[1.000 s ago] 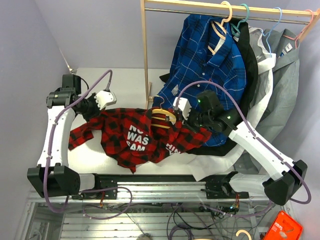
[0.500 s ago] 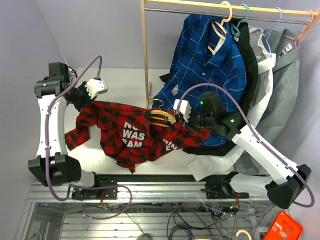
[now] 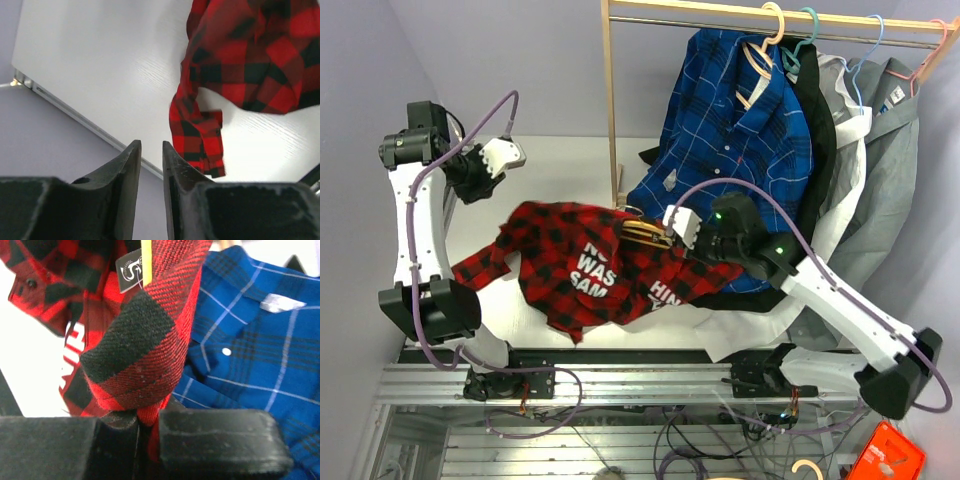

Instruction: Place the shirt on the hanger

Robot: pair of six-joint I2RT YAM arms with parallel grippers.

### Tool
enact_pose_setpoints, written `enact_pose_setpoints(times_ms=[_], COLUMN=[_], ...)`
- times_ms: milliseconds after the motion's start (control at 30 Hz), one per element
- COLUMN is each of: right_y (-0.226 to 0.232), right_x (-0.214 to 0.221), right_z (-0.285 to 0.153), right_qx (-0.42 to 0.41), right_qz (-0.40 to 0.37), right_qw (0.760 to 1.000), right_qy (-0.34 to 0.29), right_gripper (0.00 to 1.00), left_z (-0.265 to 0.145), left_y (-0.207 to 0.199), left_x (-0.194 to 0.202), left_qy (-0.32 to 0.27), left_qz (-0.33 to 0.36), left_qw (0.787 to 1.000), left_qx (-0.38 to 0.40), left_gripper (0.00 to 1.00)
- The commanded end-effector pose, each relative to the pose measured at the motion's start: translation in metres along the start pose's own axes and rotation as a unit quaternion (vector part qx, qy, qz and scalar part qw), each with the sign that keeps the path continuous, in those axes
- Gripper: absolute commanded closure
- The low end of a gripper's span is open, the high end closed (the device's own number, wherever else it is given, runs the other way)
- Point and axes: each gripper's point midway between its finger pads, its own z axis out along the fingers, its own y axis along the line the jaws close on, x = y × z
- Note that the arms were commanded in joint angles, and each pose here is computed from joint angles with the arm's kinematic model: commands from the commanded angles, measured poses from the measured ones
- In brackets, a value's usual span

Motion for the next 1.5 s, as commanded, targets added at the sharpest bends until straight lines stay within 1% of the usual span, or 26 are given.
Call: enact_pose_setpoints(times_ms=[0, 33, 100, 167, 233, 267, 300, 333, 367, 400, 533, 567, 633, 700, 800, 867, 933, 1033, 1233, 1367, 1467], right_y=[-0.047, -0.048, -0.051, -0.047, -0.038, -0.028, -0.021, -0.014, -0.008, -0.003, 0.010, 0.008, 0.004, -0.001, -0.007, -0.012, -0.019, -0.022, -0.018, -0.016, -0.016], right_x=[-0.042, -0.048, -0.050, -0.050, -0.054, -0.059, -0.061, -0.061, -0.060, -0.057, -0.044, -0.042, -0.043, -0.046, -0.050, -0.049, -0.045, -0.048, -0.052, -0.058, -0.061], right_z=[-0.048, -0.052, -0.053, -0.050, -0.046, -0.044, -0.042, -0.040, -0.038, -0.035, -0.027, -0.026, -0.028, -0.032, -0.039, -0.042, -0.048, -0.057, -0.071, -0.076, -0.080], right_qx=[0.149, 0.154, 0.160, 0.148, 0.123, 0.096, 0.077, 0.056, 0.038, 0.022, -0.026, -0.023, -0.011, 0.007, 0.029, 0.040, 0.055, 0.070, 0.072, 0.070, 0.072], right_qz=[-0.036, -0.033, -0.033, -0.036, -0.041, -0.046, -0.047, -0.049, -0.052, -0.051, -0.052, -0.049, -0.050, -0.051, -0.055, -0.053, -0.051, -0.048, -0.050, -0.047, -0.049], right_qw=[0.982, 0.980, 0.979, 0.981, 0.982, 0.983, 0.983, 0.984, 0.986, 0.987, 0.993, 0.993, 0.993, 0.992, 0.991, 0.991, 0.993, 0.991, 0.989, 0.987, 0.986], right_qy=[-0.106, -0.120, -0.121, -0.121, -0.137, -0.152, -0.159, -0.162, -0.156, -0.148, -0.107, -0.101, -0.102, -0.112, -0.122, -0.112, -0.094, -0.100, -0.118, -0.135, -0.142], right_gripper=[1.00, 1.00, 1.00, 1.00, 1.00, 1.00, 1.00, 1.00, 1.00, 1.00, 1.00, 1.00, 1.00, 1.00, 1.00, 1.00, 1.00, 1.00, 1.00, 1.00, 1.00], left_z=[0.004, 0.007, 0.012, 0.014, 0.016, 0.016, 0.017, 0.016, 0.015, 0.014, 0.004, 0.001, 0.001, 0.010, 0.024, 0.033, 0.040, 0.049, 0.067, 0.078, 0.088], left_y=[-0.025, -0.030, -0.035, -0.041, -0.046, -0.048, -0.051, -0.054, -0.055, -0.056, -0.053, -0.056, -0.073, -0.093, -0.127, -0.146, -0.159, -0.170, -0.160, -0.146, -0.128], left_x=[0.025, 0.028, 0.031, 0.032, 0.027, 0.024, 0.020, 0.015, 0.010, 0.003, -0.028, -0.039, -0.053, -0.056, -0.042, -0.031, -0.020, -0.015, -0.027, -0.042, -0.053], left_qy=[0.040, 0.043, 0.044, 0.039, 0.024, 0.015, 0.005, -0.006, -0.018, -0.030, -0.083, -0.095, -0.111, -0.108, -0.077, -0.054, -0.039, -0.039, -0.069, -0.099, -0.124], left_qz=[0.000, -0.002, -0.007, -0.012, -0.015, -0.018, -0.021, -0.023, -0.025, -0.025, -0.037, -0.038, -0.048, -0.043, -0.030, -0.033, -0.044, -0.056, -0.080, -0.115, -0.147], left_qw=[0.998, 0.997, 0.996, 0.996, 0.995, 0.995, 0.995, 0.994, 0.994, 0.994, 0.992, 0.990, 0.984, 0.980, 0.975, 0.971, 0.965, 0.957, 0.955, 0.955, 0.959], left_qx=[0.056, 0.065, 0.074, 0.082, 0.093, 0.097, 0.102, 0.106, 0.108, 0.107, 0.088, 0.094, 0.132, 0.162, 0.206, 0.232, 0.254, 0.283, 0.276, 0.256, 0.207], left_gripper=[0.63, 0.62, 0.62, 0.61, 0.58, 0.53, 0.39, 0.18, 0.07, 0.05, 0.00, 0.00, 0.01, 0.01, 0.01, 0.01, 0.01, 0.01, 0.01, 0.01, 0.01])
